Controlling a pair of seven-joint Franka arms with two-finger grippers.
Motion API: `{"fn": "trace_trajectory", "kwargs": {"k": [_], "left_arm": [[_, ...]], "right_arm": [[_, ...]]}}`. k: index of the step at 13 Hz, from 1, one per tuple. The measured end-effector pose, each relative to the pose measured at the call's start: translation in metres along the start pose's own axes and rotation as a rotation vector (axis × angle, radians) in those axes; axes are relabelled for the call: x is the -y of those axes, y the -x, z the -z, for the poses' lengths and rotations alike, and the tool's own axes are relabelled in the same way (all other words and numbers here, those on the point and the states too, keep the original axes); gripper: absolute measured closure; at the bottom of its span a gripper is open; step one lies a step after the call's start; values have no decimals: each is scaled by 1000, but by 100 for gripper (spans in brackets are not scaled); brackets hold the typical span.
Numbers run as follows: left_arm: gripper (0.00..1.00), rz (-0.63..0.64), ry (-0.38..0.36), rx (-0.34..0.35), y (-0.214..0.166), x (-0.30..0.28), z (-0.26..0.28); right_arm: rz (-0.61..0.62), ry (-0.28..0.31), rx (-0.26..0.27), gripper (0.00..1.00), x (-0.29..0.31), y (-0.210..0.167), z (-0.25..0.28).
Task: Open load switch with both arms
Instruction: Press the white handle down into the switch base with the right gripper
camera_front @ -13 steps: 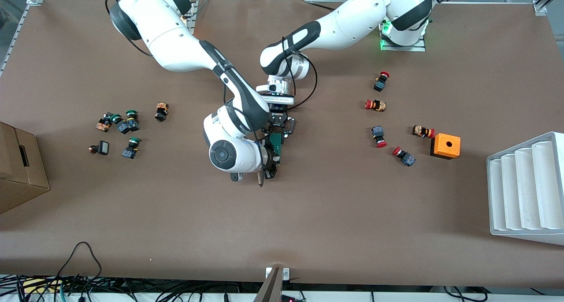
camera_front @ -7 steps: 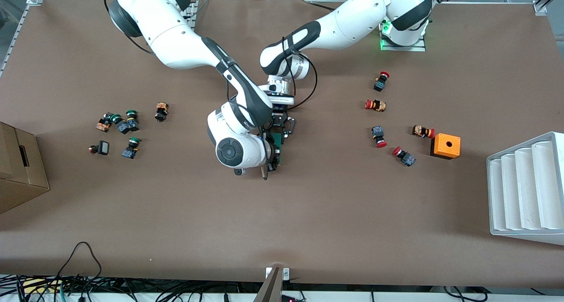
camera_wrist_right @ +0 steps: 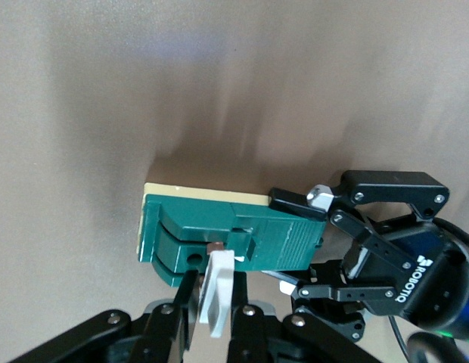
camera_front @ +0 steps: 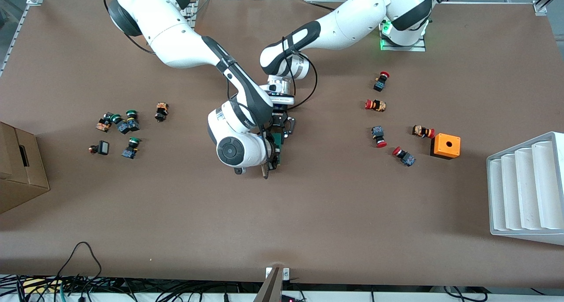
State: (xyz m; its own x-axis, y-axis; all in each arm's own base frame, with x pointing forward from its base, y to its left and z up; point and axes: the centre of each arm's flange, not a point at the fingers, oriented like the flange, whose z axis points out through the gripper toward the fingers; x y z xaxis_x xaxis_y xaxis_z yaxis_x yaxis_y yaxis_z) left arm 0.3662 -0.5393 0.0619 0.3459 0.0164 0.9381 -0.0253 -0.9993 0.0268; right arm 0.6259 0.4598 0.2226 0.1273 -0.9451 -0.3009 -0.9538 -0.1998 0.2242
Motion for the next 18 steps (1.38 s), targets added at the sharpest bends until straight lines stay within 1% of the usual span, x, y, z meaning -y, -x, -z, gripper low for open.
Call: {"fn": "trace_trajectory", "kwargs": {"k": [1, 5, 8, 14, 18], "left_arm": [[49, 0, 0, 0, 0, 0, 0], [49, 1, 0, 0, 0, 0, 0], [49, 1, 0, 0, 0, 0, 0], [49, 1, 0, 0, 0, 0, 0], [49, 1, 0, 0, 0, 0, 0]], "right_arm": [[2, 0, 0, 76, -1, 1, 4], [12, 6, -2, 76, -7, 7, 20], [16, 6, -18, 77, -7, 6, 19], [19, 6, -21, 81, -8, 7, 18], [26, 20, -32, 81, -14, 12, 13]]}}
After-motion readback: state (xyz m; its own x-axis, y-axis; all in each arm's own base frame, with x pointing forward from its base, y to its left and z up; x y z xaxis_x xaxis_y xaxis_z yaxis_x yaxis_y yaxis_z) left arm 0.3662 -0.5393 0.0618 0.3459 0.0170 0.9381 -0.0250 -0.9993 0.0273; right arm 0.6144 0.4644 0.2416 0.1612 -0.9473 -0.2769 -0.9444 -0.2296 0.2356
